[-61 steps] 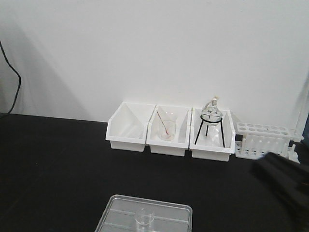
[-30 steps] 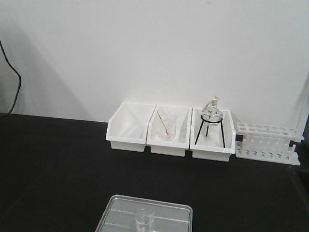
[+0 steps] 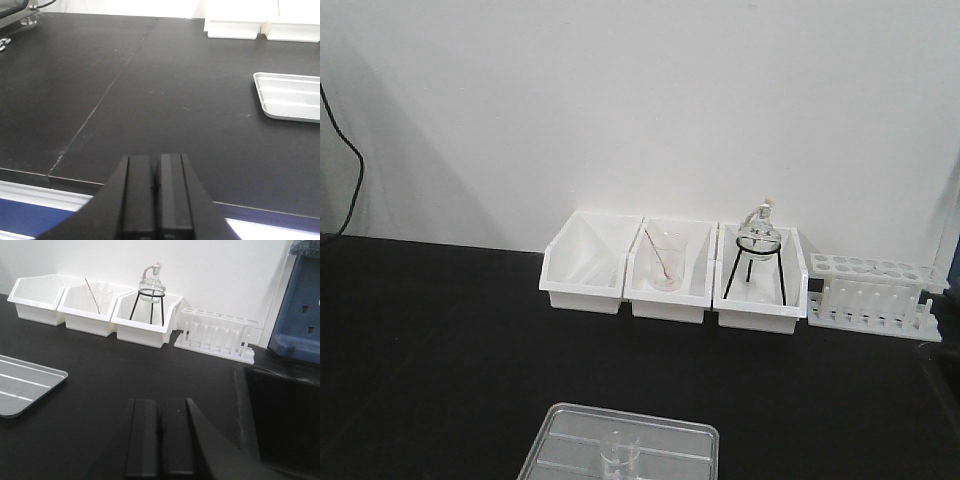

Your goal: Move beaker to silver tray on left bench

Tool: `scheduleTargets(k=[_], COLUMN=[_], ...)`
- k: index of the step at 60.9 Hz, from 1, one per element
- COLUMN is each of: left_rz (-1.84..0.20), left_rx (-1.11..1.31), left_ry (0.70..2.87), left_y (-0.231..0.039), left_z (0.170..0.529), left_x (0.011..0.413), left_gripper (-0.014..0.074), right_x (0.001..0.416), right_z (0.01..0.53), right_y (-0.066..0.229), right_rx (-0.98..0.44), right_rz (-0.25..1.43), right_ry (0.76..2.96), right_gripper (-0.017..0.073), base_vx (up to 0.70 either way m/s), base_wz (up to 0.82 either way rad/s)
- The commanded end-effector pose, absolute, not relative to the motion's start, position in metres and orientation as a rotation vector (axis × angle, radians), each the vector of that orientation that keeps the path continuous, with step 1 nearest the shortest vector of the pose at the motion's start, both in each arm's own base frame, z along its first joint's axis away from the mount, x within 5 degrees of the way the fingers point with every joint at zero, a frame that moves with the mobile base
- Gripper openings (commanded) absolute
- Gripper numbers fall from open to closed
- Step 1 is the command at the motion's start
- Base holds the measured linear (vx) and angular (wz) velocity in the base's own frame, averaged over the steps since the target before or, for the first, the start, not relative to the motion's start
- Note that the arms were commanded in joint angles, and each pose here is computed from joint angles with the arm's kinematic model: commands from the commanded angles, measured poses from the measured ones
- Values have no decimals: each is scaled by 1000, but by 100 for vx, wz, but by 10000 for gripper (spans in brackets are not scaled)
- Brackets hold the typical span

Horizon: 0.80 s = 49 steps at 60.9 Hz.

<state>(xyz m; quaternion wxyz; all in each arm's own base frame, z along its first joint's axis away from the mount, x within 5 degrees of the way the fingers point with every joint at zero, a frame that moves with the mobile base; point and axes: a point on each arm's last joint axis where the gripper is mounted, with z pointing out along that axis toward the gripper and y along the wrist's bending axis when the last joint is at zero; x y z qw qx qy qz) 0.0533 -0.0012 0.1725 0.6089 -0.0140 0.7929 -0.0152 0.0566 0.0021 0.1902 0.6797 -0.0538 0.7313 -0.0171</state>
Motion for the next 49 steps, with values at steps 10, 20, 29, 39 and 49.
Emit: scheduleTargets(k=[10,20,29,39,49], left_rz=[-41,-41,-41,-41,-41], left_rx=[-32,-32,-32,-32,-32], left_ry=[1758,1758,1758,1758,1758], left_y=[-1,-1,-1,-1,-1], left_z=[174,174,174,174,174], left_x=[55,55,55,55,55], left_gripper=[1,1,1,1,1], right_x=[56,56,56,56,56], right_z=[196,196,196,196,196], right_y=[3,3,3,3,3], right_rx=[-129,-129,-129,-129,-129], right_rz=[-38,-38,-38,-38,-38], right_ry=[1554,1554,1554,1554,1554], right_gripper=[-14,-14,-14,-14,-14], base_vx=[0,0,0,0,0], base_wz=[0,0,0,0,0])
